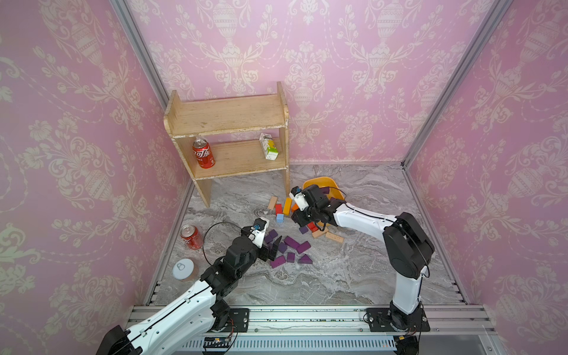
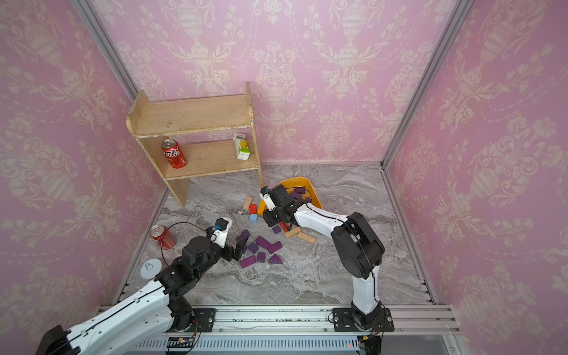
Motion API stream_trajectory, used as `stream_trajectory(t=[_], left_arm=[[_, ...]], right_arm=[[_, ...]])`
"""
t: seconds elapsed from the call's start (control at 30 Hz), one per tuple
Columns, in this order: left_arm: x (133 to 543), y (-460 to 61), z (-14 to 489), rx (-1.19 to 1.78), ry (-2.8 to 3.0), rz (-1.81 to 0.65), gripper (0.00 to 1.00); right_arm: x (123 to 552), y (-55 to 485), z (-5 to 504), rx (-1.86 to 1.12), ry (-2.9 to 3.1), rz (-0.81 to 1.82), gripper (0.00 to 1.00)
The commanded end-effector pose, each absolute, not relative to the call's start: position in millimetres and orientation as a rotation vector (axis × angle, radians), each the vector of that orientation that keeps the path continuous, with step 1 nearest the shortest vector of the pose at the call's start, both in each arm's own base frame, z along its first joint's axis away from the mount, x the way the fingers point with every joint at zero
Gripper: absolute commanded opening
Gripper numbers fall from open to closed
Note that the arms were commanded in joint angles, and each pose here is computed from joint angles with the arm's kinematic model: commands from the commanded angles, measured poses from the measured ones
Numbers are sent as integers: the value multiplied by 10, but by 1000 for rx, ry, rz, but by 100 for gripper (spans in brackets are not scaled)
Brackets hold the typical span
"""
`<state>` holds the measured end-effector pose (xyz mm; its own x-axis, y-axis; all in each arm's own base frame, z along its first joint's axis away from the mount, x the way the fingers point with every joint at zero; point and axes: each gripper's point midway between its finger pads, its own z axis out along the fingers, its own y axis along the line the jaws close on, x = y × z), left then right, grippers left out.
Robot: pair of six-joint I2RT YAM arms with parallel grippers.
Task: Pick purple bricks into the storage bin
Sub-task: Pick up the building block from the center of the board, then place the building block in the storage box.
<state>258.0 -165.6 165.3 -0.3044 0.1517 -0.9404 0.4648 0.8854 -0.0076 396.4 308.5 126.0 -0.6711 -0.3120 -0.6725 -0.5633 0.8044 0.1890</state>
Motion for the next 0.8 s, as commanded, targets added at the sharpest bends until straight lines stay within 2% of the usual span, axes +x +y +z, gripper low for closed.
stream_trajectory(t=[0.0, 0.1, 0.27, 0.43, 0.77], left_arm=[[2669, -1769, 1906, 474, 1809, -363, 99], [2745, -1822, 1915, 481, 1813, -354, 99], [2874, -1986, 1961, 496, 1800, -391, 99], [2997, -2177, 2017, 528, 1806, -434, 99], [3123, -2363, 2160, 532, 1782, -492, 99]], right_arm=[[4048, 2718, 1697, -515, 2289, 499, 16], [4160, 2382, 1759, -430, 2280, 417, 16], [4412, 2001, 1515, -337, 2337, 253, 16], [4673, 1979, 1335, -283, 2360, 236, 16], [5281, 1901, 952, -279, 2410, 40, 20]])
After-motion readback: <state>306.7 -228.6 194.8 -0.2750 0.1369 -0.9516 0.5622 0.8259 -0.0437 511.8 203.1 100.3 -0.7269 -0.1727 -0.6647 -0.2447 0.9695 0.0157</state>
